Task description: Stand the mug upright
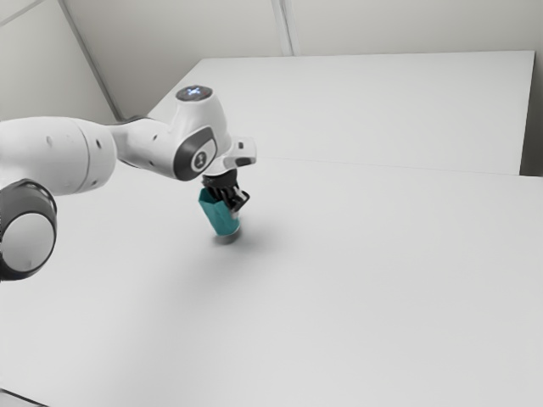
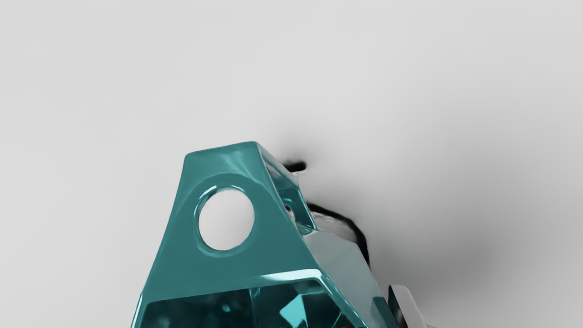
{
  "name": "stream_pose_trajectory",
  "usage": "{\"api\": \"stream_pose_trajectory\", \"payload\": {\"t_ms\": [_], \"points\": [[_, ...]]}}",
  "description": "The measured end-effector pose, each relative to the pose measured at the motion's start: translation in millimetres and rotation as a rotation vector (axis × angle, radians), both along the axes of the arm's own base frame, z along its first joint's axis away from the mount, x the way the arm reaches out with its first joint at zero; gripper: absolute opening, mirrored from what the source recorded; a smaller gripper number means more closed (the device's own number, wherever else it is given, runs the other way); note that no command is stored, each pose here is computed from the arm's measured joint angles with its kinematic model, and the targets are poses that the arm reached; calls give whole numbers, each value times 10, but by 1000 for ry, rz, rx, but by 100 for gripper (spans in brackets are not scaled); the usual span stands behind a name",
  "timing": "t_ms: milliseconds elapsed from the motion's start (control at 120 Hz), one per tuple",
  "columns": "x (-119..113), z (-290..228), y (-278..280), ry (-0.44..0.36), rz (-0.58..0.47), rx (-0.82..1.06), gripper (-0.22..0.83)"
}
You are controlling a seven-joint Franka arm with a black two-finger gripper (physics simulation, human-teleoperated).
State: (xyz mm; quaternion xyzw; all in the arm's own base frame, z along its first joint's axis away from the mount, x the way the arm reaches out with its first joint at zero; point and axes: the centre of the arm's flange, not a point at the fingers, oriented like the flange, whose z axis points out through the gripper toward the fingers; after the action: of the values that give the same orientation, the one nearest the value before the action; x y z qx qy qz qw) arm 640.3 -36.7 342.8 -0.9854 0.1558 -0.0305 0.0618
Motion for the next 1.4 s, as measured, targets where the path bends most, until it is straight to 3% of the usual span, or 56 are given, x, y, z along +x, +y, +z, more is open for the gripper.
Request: {"api": "stream_pose_trajectory", "payload": {"t_ms": [375,608,817,1083,1400], "points": [[61,-146,-61,1,38,0,-17],[52,-102,-104,-3,43,-14,30],[44,80,-93,-26,37,-14,50],[-72,745,-48,-71,37,-17,58],[-332,1866,477,-98,107,-11,61]]}}
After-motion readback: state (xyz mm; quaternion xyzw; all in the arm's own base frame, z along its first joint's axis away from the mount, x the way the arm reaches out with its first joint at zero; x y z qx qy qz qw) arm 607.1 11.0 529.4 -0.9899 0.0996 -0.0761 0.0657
